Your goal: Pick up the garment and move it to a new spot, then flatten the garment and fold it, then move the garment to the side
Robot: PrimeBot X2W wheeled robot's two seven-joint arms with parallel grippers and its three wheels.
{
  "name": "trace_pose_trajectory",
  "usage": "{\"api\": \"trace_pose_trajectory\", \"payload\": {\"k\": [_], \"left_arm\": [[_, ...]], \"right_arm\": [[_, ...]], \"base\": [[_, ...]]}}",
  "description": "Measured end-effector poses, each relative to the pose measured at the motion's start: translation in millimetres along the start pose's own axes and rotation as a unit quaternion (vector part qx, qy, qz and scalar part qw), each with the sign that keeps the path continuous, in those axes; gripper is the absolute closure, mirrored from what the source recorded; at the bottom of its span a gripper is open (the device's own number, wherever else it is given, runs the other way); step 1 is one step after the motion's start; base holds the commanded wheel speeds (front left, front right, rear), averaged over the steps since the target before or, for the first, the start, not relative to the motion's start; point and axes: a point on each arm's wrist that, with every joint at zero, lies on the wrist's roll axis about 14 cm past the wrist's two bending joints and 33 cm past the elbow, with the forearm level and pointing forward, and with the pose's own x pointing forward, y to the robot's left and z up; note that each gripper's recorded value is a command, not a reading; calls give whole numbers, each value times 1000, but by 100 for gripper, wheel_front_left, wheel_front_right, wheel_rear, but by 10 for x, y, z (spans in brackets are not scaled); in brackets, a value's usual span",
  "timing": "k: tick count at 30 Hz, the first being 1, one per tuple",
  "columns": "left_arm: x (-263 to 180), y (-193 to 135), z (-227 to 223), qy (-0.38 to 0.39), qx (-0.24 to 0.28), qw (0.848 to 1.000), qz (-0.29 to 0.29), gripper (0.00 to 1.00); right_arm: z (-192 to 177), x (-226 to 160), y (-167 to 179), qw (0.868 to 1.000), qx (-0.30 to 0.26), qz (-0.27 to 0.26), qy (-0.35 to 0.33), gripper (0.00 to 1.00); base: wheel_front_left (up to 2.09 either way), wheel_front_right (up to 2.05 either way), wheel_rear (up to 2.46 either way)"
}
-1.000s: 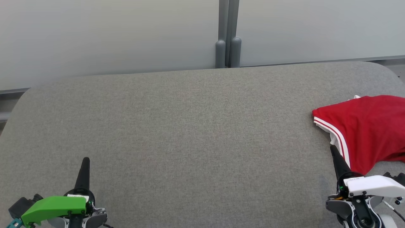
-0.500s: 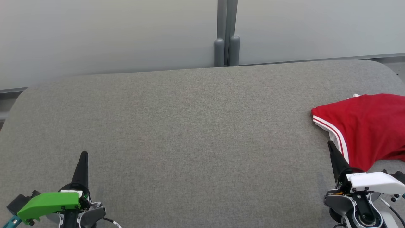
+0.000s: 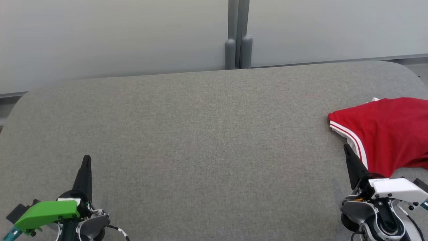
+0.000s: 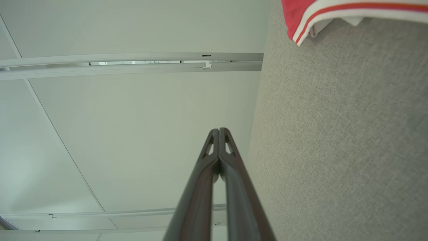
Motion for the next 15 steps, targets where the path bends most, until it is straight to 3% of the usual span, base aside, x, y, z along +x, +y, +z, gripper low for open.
{"api": "trace_pose_trajectory", "payload": {"k": [15], "left_arm": [[15, -24, -1, 0, -12, 1000, -4, 100]], "right_arm": [[-3, 3, 2, 1000, 8, 1, 1, 100]], "base": [[0, 0, 0]]}}
